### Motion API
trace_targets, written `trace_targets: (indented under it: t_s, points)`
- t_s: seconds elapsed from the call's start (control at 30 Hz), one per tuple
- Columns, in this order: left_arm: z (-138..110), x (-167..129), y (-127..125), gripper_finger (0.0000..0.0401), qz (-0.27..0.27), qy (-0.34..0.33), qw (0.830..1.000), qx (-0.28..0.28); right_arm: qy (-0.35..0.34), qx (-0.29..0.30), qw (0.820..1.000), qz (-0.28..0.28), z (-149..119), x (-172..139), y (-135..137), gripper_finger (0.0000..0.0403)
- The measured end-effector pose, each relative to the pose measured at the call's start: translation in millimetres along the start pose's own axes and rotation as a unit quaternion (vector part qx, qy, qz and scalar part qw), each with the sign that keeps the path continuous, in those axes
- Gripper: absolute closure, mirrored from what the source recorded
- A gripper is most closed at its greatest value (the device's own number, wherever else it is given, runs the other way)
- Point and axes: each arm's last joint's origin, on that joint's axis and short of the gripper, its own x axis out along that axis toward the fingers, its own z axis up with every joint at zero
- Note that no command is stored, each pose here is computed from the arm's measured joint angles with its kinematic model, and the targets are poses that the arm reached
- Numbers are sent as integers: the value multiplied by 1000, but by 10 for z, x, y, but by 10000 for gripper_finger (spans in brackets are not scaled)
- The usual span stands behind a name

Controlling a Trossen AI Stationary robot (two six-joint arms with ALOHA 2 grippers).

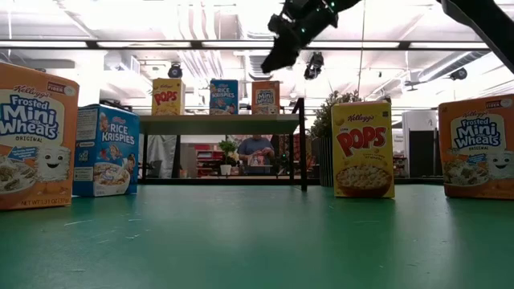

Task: Stack cereal on shelf
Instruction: Put the left blue cereal box on the shelf

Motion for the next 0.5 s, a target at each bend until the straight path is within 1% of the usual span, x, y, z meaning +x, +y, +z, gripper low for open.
trace_targets:
  t_s: [0.1, 0.23, 0.37, 0.5]
  points:
    - [-30, 8, -12, 170, 3, 16, 1000, -8, -17, 13, 1000, 4, 147, -76, 95, 148]
    - [-94, 7, -15, 170, 26, 51, 998, -36, -24, 28, 999, 25, 342, -201, 308, 157]
    - [-186, -6, -20, 170, 55, 95, 990, -87, -16, 49, 997, 58, 459, -282, 581, 166]
    - [-301, 9, -64, 170, 59, 142, 978, -140, 22, 76, 992, 98, 493, -326, 874, 173]
